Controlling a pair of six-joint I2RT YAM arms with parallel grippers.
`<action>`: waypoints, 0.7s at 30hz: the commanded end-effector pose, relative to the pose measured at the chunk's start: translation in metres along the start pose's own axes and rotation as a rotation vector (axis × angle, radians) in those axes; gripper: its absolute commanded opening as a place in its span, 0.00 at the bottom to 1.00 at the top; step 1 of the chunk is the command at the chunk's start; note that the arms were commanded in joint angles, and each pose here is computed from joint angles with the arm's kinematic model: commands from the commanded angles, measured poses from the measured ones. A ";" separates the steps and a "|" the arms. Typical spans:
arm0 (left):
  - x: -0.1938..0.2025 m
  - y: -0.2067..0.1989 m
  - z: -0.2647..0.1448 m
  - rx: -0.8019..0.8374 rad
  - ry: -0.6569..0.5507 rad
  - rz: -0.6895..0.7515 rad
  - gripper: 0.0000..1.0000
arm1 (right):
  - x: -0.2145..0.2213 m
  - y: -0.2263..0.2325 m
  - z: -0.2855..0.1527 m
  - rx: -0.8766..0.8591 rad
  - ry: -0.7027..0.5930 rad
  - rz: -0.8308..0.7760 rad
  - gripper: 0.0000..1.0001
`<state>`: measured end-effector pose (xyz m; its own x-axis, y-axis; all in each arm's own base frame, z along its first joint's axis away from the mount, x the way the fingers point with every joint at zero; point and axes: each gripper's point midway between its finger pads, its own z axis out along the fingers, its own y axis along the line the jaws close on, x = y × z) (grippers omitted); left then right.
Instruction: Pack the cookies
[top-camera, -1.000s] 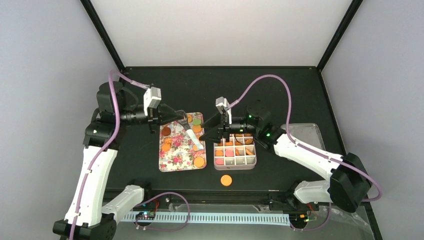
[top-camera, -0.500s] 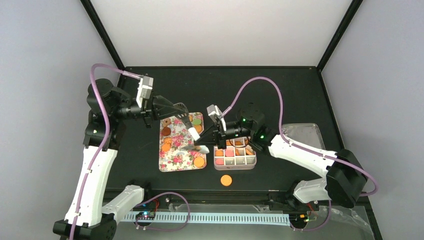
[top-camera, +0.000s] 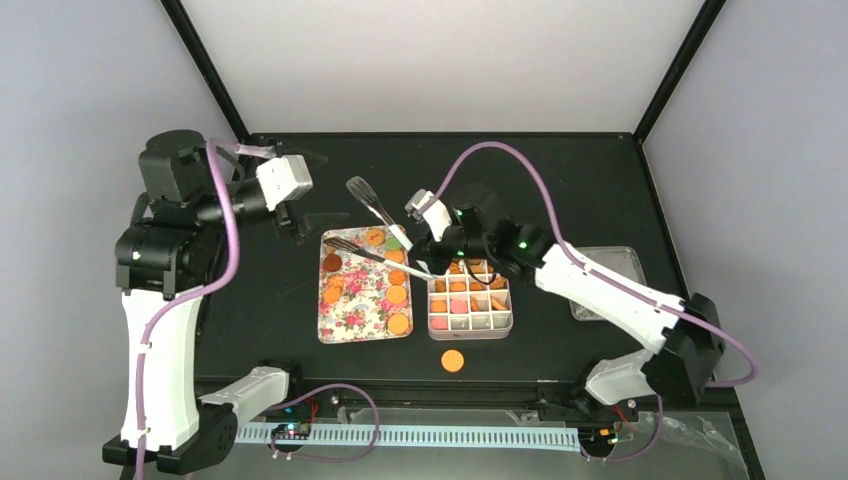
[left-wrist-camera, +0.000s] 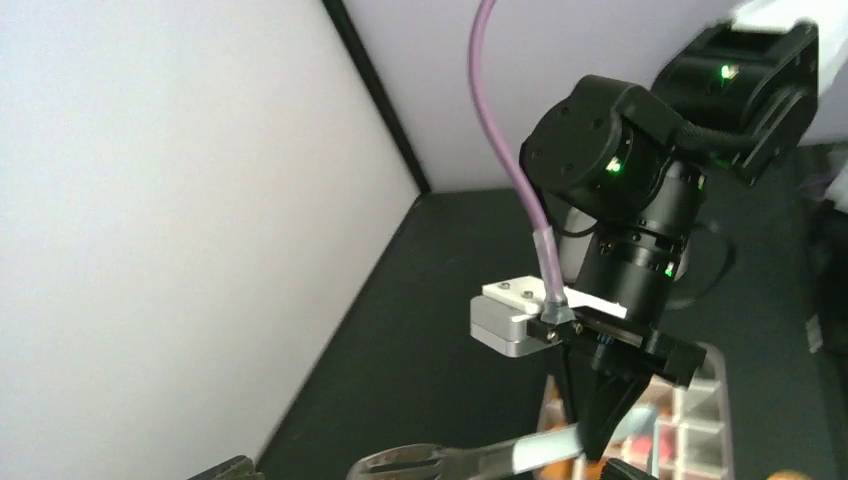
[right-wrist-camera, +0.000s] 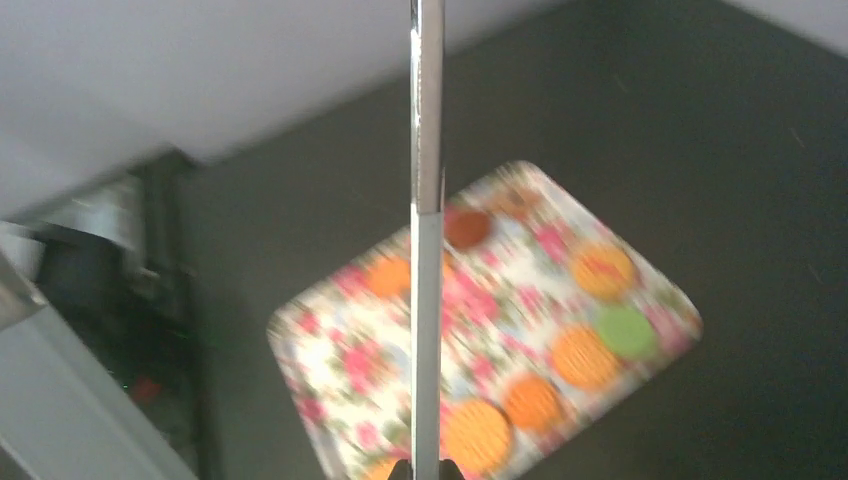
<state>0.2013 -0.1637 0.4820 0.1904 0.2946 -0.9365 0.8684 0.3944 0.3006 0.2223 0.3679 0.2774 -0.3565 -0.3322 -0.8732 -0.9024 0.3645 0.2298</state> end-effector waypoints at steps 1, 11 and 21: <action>0.025 -0.009 -0.021 -0.029 0.222 0.320 0.92 | 0.059 -0.064 0.002 0.334 0.302 0.024 0.01; 0.141 -0.075 0.003 0.281 0.485 0.268 0.74 | 0.052 -0.069 0.029 0.485 0.471 -0.048 0.01; 0.201 -0.070 0.026 0.209 0.604 0.388 0.53 | 0.039 -0.030 0.068 0.430 0.504 -0.087 0.01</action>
<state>0.1713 -0.1572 0.2559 0.2072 0.8128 -0.5445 0.9380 -0.0070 0.3465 0.2592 0.3955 0.1950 -0.4571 -0.7040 -0.5435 -0.7934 0.5990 -0.1086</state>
